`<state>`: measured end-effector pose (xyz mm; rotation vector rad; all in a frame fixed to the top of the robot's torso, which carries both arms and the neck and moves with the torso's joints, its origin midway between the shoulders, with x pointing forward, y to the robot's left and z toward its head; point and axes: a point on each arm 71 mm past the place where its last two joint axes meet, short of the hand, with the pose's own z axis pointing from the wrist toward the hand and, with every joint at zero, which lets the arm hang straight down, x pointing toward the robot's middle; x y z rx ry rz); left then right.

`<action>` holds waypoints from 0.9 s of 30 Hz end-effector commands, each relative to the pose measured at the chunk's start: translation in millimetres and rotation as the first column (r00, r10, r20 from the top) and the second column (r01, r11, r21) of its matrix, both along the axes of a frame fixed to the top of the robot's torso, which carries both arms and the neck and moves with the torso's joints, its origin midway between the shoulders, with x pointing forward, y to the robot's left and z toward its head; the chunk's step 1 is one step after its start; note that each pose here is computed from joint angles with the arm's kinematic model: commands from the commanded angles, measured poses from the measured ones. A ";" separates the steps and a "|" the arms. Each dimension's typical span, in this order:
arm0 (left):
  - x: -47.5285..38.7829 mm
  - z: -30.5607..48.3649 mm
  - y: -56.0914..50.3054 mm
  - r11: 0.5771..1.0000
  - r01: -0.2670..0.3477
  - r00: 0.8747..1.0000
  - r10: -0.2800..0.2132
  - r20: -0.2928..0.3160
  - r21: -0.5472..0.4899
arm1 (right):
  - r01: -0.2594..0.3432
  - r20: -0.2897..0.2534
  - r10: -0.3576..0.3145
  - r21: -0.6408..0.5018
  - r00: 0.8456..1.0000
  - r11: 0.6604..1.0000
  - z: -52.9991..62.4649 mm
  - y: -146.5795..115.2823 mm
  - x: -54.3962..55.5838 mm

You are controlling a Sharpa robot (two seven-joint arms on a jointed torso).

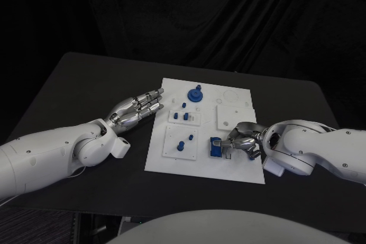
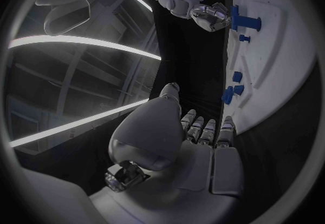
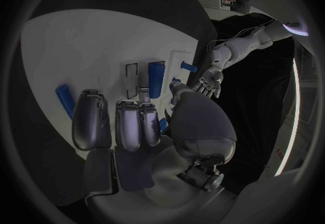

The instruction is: Assemble the parts on the task board

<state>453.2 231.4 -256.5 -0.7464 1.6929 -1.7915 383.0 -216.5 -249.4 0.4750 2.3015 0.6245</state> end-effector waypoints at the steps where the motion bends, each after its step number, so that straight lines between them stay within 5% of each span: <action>1: -1.6 0.2 -1.6 1.000 0.016 1.000 -0.015 0.001 -0.018 | 0.006 -0.004 -0.006 -0.003 1.000 1.000 0.3 -0.7 -0.7; 8: -1.5 0.1 -1.2 1.000 0.014 1.000 -0.014 0.001 -0.017 | 0.005 0.089 -0.007 0.031 0.996 1.000 7.0 -5.2 0.6; 16: -1.2 -0.2 -0.9 1.000 0.013 1.000 -0.013 0.001 -0.016 | -0.083 0.222 0.072 0.040 0.972 0.996 17.2 -6.3 -1.6; 27: -1.1 -0.9 -2.0 1.000 0.016 1.000 -0.016 -0.001 -0.016 | -0.132 0.242 0.120 0.032 0.963 0.991 18.0 -6.2 -1.8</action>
